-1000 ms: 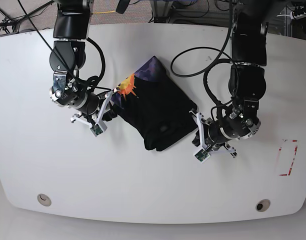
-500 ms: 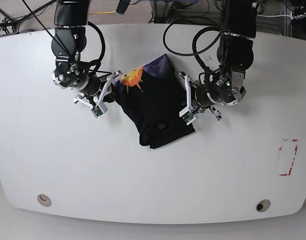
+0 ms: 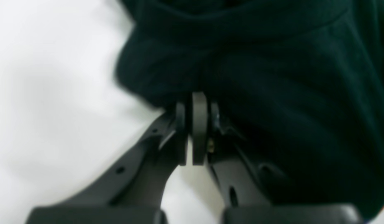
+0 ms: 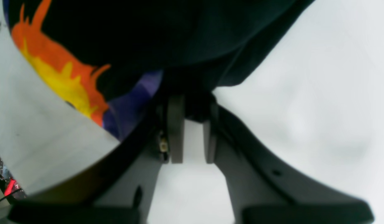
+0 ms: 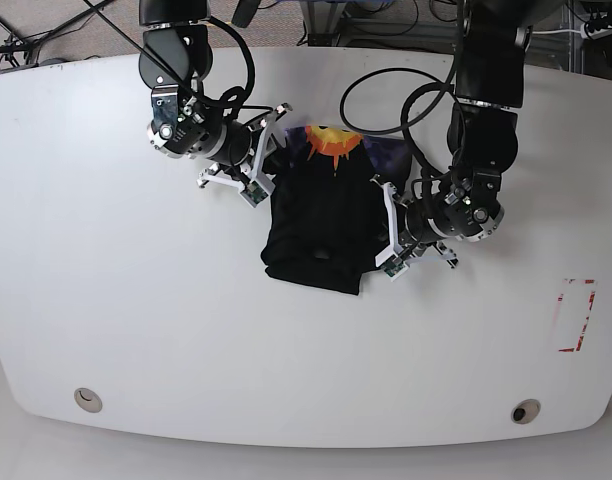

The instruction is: Fold the T-shirt properly

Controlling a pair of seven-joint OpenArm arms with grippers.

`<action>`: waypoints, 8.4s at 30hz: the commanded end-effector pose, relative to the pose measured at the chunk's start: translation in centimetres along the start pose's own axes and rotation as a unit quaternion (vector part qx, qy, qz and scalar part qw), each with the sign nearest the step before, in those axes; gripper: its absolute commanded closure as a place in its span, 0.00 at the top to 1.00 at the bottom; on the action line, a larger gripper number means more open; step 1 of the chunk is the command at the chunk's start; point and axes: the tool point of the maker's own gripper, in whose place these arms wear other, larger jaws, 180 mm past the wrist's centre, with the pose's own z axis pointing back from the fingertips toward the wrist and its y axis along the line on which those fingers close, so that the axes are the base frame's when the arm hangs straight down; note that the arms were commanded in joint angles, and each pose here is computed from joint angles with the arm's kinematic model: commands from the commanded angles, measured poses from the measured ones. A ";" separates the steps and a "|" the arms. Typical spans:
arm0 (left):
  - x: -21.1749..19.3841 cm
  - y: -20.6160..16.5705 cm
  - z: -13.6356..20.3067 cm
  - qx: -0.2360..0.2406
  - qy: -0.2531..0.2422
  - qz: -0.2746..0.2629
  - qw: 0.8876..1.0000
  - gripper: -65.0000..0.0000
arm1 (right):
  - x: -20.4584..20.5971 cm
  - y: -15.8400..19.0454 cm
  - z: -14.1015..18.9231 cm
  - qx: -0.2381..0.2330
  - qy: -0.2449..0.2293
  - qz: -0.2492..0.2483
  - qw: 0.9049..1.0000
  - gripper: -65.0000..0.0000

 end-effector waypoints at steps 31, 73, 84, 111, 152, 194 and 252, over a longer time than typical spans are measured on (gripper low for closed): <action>-6.8 11.9 13.6 0.225 -0.012 0.140 0.964 0.02 | 6.7 -5.3 2.1 -0.060 -0.026 0.011 0.998 0.45; 4.4 -6.3 -1.2 0.122 -0.172 0.156 0.965 0.03 | 0.8 -12.0 11.0 -0.205 -0.019 -0.054 0.977 0.70; -2.9 -6.6 -4.6 0.115 -0.079 0.160 0.977 0.02 | 1.0 -12.2 11.0 -0.206 -0.020 -0.054 0.977 0.70; -23.8 15.5 15.1 0.289 0.114 0.087 0.947 0.02 | 1.6 -12.3 11.0 -0.206 -0.026 -0.049 0.977 0.70; -8.7 16.2 21.7 0.326 -0.001 -0.025 0.945 0.02 | 2.6 -11.7 11.4 -0.210 -0.080 -0.036 0.974 0.70; -18.5 -19.0 19.3 0.175 -0.038 0.213 0.960 0.00 | -17.0 3.6 17.6 -0.174 -0.064 -0.210 0.960 0.70; -43.0 -19.8 2.2 0.133 0.324 0.358 0.866 0.00 | -38.6 7.6 0.9 -0.120 0.237 -0.329 0.906 0.70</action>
